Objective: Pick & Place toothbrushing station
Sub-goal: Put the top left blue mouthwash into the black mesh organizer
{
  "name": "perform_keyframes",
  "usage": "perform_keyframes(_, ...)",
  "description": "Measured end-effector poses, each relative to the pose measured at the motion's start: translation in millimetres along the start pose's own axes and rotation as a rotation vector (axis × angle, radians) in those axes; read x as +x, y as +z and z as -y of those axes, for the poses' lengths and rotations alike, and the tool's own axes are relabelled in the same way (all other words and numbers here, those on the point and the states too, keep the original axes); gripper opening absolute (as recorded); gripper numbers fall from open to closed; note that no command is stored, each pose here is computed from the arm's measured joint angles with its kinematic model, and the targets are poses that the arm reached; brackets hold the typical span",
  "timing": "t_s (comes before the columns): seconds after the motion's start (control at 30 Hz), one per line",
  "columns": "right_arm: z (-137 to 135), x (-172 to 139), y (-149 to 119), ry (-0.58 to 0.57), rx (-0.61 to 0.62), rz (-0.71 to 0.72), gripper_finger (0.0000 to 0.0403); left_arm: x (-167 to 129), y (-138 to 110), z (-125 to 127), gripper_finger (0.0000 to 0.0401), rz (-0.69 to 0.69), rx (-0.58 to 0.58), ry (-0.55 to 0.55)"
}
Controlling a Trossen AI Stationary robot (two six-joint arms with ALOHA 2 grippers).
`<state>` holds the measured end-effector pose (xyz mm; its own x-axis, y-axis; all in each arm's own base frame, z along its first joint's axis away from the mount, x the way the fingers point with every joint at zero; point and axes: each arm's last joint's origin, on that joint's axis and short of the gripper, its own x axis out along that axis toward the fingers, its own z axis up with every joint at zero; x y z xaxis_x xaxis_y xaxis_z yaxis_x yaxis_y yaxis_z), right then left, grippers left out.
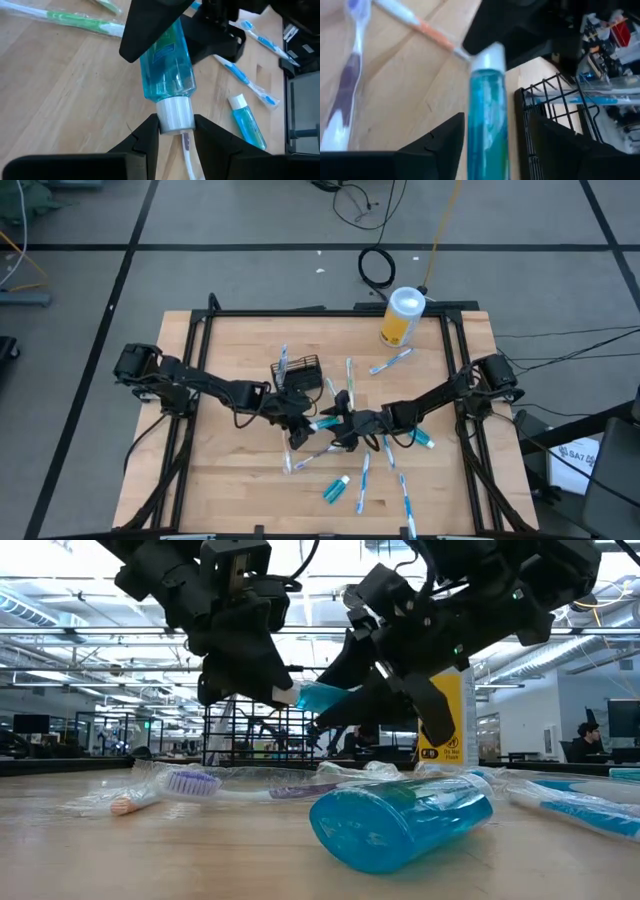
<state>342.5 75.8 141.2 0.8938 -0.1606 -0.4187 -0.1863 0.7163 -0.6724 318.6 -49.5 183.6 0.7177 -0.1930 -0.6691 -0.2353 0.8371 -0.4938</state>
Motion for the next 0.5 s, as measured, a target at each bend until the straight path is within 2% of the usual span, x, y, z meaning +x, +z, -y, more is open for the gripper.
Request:
perform_keyframes(0.3, -2.2, -0.1, -3.3, 0.018, -0.003, -0.034, 0.0128, 0.0, 0.3, -0.2, 0.0108, 0.002, -0.001, 0.000)
perform_keyframes(0.5, -2.5, -0.2, -3.0, 0.019, 0.015, -0.033, 0.0092, 0.0, 0.5, -0.1, 0.0108, 0.003, -0.019, -0.001)
